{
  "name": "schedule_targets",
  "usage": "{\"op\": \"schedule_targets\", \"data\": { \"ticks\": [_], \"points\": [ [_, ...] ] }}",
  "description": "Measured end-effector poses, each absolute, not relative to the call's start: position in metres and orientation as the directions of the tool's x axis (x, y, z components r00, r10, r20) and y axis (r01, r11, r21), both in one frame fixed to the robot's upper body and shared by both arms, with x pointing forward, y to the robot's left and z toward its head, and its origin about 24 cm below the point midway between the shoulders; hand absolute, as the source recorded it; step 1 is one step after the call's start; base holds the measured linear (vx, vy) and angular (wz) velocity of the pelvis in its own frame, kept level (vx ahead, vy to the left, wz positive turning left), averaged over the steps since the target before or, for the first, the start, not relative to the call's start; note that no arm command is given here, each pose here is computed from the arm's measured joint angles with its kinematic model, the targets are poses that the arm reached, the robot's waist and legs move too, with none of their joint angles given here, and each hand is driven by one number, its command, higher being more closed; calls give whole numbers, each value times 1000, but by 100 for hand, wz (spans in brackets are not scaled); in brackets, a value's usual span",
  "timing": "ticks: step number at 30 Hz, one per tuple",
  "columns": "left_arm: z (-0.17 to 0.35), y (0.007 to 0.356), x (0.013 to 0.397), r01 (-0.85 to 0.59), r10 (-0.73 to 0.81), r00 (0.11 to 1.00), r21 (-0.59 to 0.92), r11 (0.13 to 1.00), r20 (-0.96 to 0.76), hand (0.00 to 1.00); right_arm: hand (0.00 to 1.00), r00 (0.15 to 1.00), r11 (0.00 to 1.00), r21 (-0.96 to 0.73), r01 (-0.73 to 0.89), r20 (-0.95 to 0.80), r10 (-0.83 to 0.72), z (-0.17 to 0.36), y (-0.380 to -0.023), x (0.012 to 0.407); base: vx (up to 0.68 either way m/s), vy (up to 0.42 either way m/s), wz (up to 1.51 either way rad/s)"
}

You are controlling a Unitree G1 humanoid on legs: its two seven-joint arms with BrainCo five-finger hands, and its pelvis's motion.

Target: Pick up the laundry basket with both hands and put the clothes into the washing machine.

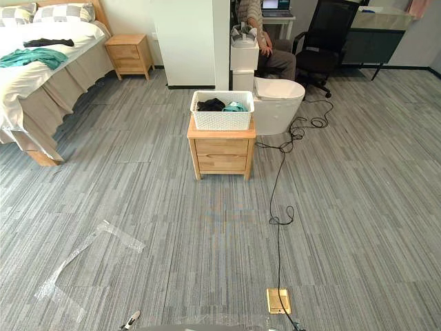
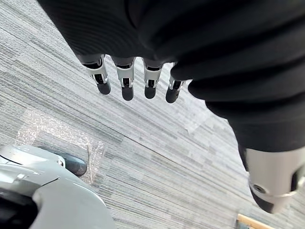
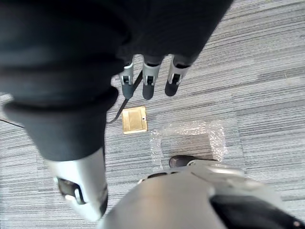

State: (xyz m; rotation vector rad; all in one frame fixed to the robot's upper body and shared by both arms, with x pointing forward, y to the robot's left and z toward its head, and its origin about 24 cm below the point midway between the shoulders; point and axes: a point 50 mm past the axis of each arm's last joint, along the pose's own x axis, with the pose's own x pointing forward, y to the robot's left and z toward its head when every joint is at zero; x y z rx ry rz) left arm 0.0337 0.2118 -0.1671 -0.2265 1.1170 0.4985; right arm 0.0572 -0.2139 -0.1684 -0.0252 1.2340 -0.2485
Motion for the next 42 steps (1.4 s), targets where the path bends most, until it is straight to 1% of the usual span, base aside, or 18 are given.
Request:
{"op": "schedule_targets", "data": {
  "ticks": [7,18,39,42],
  "points": [
    [-166,212,44,-487,266,368,59,871,-891,0,0,347,976,-137,170,-919,-189,-167,-209,74,20,7,-6],
    [-167,211,42,-519,267,362,45,854,-893,0,0,348,976,-137,170,-918,-189,-167,-209,75,-29,-1,0],
    [-166,212,42,-517,266,364,44,855,-893,0,0,355,979,-120,162,-919,-171,-166,-208,78,-4,-3,1],
    [-165,214,47,-509,267,379,41,860,-886,0,0,366,976,-113,184,-914,-175,-165,-209,83,-17,6,5]
  ]
}}
